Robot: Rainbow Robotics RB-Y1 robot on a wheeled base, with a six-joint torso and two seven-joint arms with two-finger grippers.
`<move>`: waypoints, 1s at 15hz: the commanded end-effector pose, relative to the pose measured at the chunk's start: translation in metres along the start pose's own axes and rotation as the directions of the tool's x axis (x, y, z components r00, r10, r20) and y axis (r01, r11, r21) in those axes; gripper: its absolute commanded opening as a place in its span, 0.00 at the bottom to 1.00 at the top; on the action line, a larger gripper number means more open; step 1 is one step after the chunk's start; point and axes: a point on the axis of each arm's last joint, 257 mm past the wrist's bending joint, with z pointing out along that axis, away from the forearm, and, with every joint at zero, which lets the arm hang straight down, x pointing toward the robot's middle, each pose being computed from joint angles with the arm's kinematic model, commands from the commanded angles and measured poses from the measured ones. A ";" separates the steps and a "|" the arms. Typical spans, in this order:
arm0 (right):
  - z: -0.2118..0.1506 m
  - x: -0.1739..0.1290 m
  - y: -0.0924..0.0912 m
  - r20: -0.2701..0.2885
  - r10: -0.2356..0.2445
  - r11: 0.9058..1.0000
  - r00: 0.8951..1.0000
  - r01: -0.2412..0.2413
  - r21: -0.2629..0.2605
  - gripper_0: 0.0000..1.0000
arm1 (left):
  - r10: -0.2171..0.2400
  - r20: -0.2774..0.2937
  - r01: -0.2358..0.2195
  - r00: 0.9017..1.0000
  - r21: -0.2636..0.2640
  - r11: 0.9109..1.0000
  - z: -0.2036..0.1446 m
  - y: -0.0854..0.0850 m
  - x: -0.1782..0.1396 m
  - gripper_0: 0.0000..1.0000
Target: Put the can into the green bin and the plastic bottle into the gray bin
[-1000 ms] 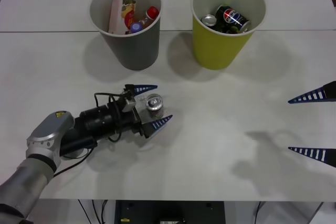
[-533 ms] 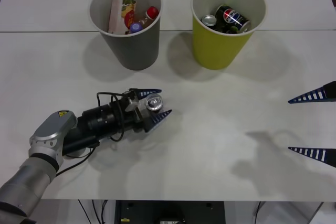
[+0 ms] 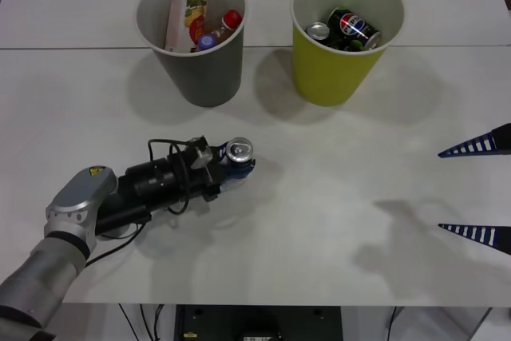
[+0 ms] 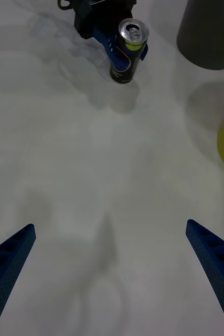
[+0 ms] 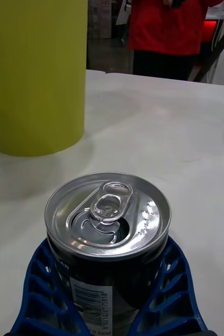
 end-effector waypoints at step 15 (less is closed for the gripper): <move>0.000 0.000 0.000 0.000 0.000 1.000 1.000 0.000 0.000 1.00 | -0.069 -0.261 0.068 0.963 -0.014 0.998 -0.083 0.056 -0.016 0.01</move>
